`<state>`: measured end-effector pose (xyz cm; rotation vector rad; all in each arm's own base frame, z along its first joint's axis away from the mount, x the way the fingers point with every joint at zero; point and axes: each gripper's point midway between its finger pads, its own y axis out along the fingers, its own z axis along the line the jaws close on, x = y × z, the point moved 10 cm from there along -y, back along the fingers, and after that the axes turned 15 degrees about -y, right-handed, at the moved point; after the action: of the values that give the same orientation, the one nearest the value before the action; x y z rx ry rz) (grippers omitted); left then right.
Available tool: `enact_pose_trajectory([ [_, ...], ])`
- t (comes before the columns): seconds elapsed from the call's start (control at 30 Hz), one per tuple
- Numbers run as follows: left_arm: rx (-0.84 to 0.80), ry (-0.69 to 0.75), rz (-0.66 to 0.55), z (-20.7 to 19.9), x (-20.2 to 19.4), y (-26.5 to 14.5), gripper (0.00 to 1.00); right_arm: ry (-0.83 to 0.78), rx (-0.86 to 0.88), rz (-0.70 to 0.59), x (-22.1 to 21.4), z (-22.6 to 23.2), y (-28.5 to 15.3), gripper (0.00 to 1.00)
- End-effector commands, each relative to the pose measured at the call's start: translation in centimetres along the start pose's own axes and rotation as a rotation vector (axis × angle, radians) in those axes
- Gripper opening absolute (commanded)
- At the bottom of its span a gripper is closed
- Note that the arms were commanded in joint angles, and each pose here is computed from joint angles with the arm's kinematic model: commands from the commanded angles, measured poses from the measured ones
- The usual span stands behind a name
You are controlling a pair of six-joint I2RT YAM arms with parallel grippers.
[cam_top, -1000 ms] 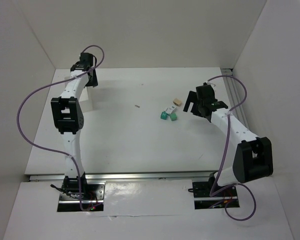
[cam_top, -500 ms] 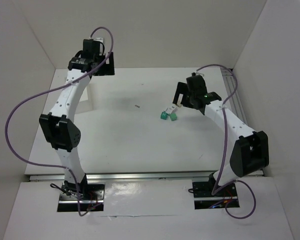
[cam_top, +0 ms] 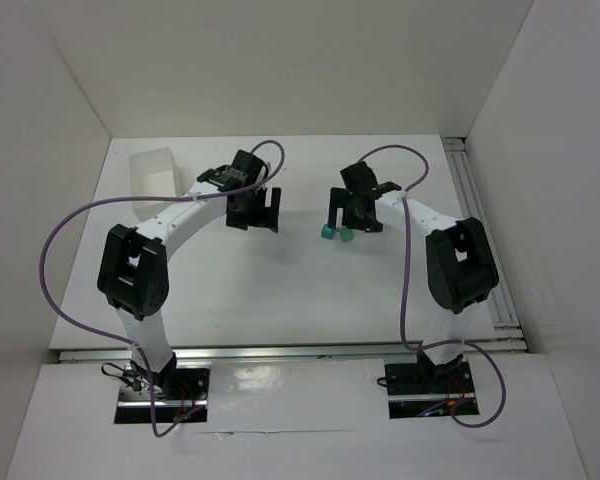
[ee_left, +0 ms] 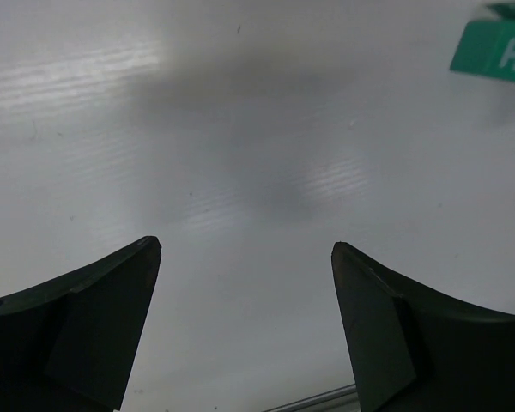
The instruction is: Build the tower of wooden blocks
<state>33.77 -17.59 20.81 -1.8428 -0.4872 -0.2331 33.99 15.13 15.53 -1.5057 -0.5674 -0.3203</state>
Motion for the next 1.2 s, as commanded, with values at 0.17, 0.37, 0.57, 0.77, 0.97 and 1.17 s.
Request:
enact_pose_trajectory([
  [0.17, -0.055, 0.005, -0.118, -1.3, -1.2, -2.5, 0.94, 0.070, 0.089, -0.064, 1.2, 1.1, 0.1, 1.00],
  [0.37, -0.112, 0.025, -0.187, -1.4, -1.6, -5.0, 0.94, 0.097, 0.091, -0.069, 1.1, 1.4, 1.5, 1.00],
  [0.57, -0.061, -0.003, -0.211, 0.0, -1.2, -4.9, 0.94, 0.103, 0.070, -0.084, 1.5, 1.4, 2.1, 1.00],
  [0.77, -0.022, 0.003, -0.228, 0.1, -1.4, -4.9, 0.94, 0.096, 0.059, -0.037, 1.0, 1.5, 3.1, 1.00],
  [0.97, -0.004, 0.062, -0.243, -1.1, -2.1, -5.3, 0.94, 0.112, 0.133, -0.010, 0.7, 2.2, 3.5, 1.00],
  [1.17, 0.076, 0.077, -0.262, -0.5, -1.8, -4.9, 0.94, 0.107, 0.168, -0.015, 0.3, 3.9, 3.4, 1.00],
])
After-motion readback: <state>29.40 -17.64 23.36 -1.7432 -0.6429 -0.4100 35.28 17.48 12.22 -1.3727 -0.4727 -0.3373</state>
